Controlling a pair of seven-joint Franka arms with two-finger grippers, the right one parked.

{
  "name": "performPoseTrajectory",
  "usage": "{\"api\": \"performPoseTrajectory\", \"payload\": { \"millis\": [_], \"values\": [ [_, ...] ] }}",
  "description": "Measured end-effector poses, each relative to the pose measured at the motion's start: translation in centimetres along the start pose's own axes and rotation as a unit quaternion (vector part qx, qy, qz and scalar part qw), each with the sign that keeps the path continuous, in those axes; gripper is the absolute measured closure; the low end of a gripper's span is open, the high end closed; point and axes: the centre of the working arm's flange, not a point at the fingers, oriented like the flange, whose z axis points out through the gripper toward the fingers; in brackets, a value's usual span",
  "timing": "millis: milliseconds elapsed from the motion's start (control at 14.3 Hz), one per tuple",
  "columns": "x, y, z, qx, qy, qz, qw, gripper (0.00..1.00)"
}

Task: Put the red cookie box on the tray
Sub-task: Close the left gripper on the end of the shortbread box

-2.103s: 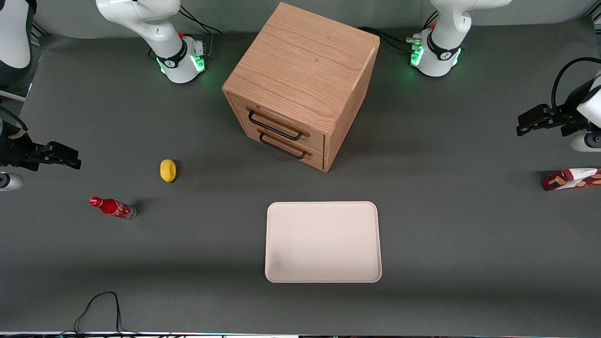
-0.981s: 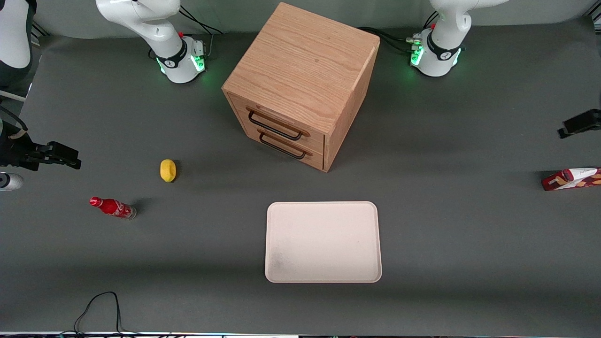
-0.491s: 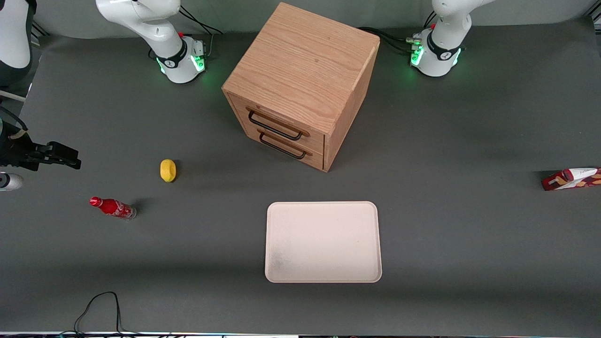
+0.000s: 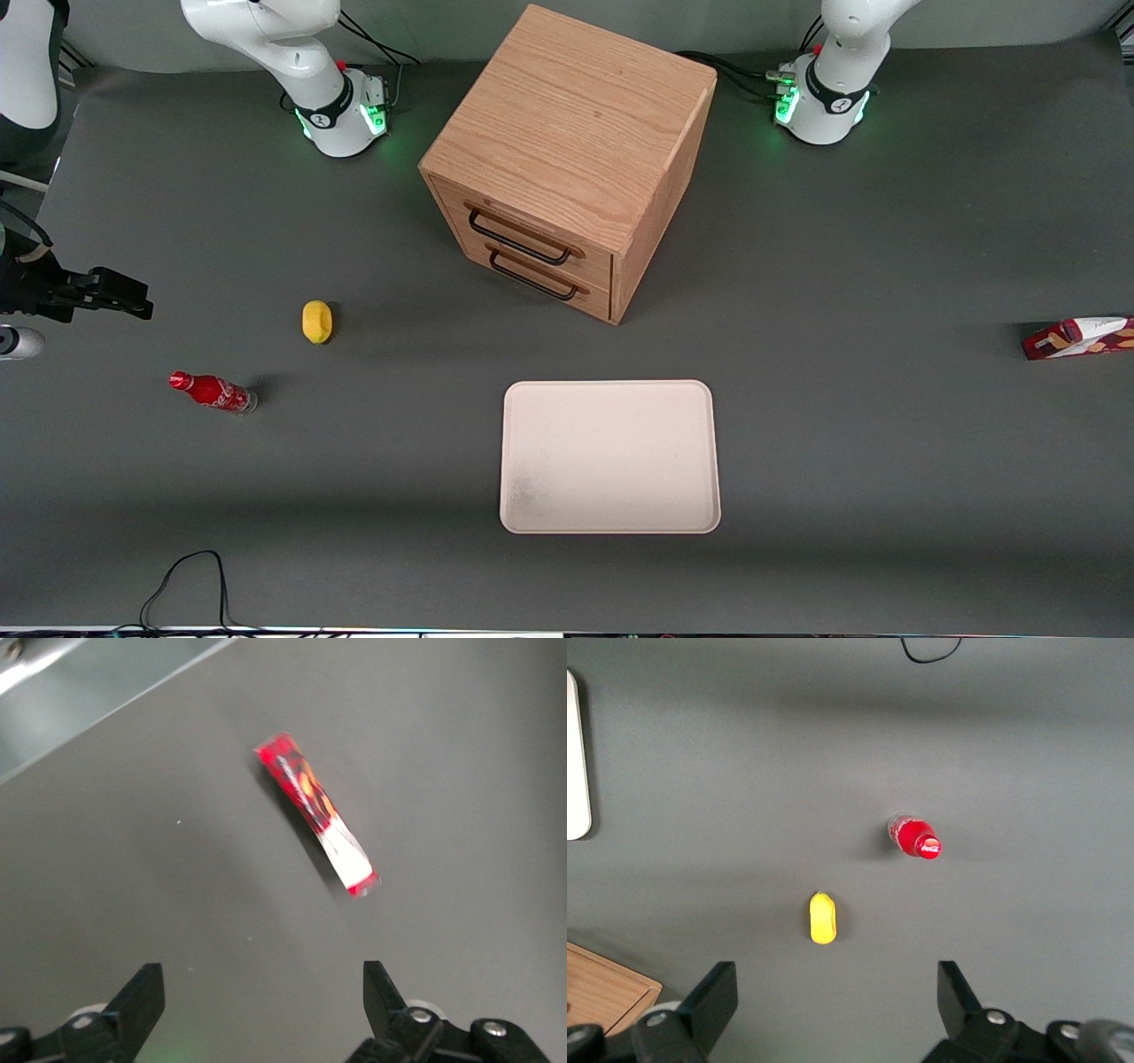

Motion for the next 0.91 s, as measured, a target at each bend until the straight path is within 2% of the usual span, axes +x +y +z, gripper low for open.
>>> {"api": "performPoseTrajectory", "payload": {
  "millis": [210,421,701,911],
  "values": [
    [1.1,-0.3,1.2,-0.003,0.005,-0.126,0.992,0.0],
    [1.5,-0.1,2.4,-0.004,0.006,-0.19,0.9818,0.0],
    [2.2,0.5,7.7,-0.024,0.029,-0.217,0.9754,0.0],
    [3.2,1.2,15.5,-0.025,0.033,-0.217,0.9753,0.0]
  ]
}}
